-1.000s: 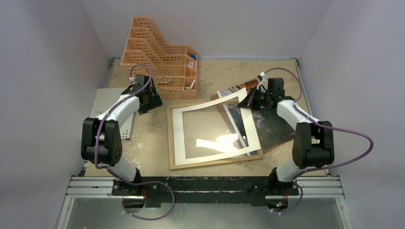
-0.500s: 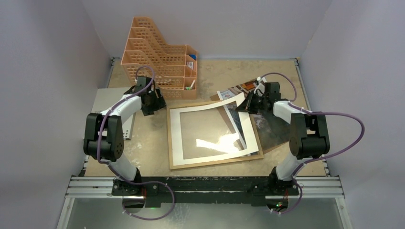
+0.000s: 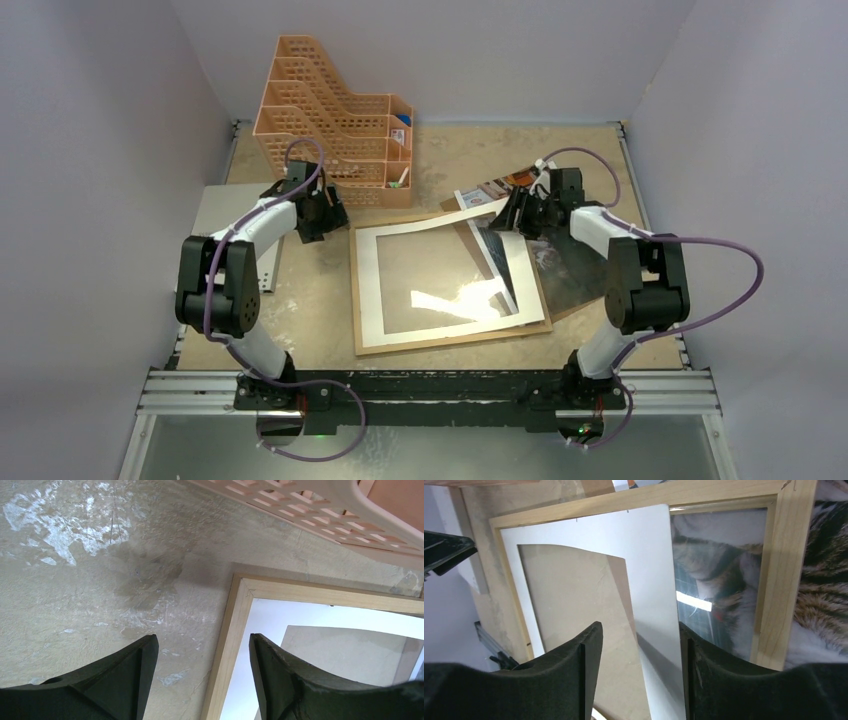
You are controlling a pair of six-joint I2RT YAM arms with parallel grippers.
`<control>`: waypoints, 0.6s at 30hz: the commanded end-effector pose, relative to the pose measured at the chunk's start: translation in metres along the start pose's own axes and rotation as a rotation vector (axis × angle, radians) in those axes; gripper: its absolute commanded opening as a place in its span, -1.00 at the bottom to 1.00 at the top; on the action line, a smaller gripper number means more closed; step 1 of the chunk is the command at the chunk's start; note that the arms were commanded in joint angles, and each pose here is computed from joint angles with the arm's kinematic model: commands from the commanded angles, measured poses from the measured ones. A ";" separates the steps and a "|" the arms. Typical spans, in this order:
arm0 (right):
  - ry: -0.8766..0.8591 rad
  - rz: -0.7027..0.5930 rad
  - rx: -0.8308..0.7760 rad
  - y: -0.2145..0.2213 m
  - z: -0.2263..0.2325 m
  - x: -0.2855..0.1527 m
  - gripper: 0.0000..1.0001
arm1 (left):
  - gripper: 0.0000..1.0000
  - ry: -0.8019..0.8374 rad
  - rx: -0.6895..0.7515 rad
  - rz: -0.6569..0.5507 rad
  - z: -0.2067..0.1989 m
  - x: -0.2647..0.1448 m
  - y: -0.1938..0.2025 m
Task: Put the photo into the frame
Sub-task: Place the photo frame item in the photo frame.
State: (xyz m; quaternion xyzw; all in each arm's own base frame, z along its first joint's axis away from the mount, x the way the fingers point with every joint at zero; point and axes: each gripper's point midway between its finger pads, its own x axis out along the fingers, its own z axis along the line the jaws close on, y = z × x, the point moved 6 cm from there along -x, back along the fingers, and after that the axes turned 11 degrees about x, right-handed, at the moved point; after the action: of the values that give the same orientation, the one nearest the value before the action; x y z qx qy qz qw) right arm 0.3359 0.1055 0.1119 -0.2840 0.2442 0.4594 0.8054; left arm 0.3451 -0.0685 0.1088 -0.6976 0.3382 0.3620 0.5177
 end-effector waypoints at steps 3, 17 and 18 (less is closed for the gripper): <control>0.152 -0.073 -0.055 -0.008 0.004 -0.011 0.32 | 0.39 -0.017 0.011 -0.024 0.005 0.009 -0.002; 0.411 -0.195 -0.075 -0.030 0.004 -0.046 0.31 | 0.39 -0.021 0.000 -0.041 0.005 0.011 -0.002; 0.379 -0.184 -0.070 -0.030 0.007 -0.043 0.20 | 0.39 -0.019 -0.001 -0.044 0.005 0.011 -0.003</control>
State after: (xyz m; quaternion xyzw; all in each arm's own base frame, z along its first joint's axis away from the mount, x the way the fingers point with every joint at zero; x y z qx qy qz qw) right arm 0.3391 0.0707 0.1364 -0.4082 0.3656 0.3347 0.7666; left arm 0.3435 -0.0665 0.0982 -0.6938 0.3348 0.3694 0.5198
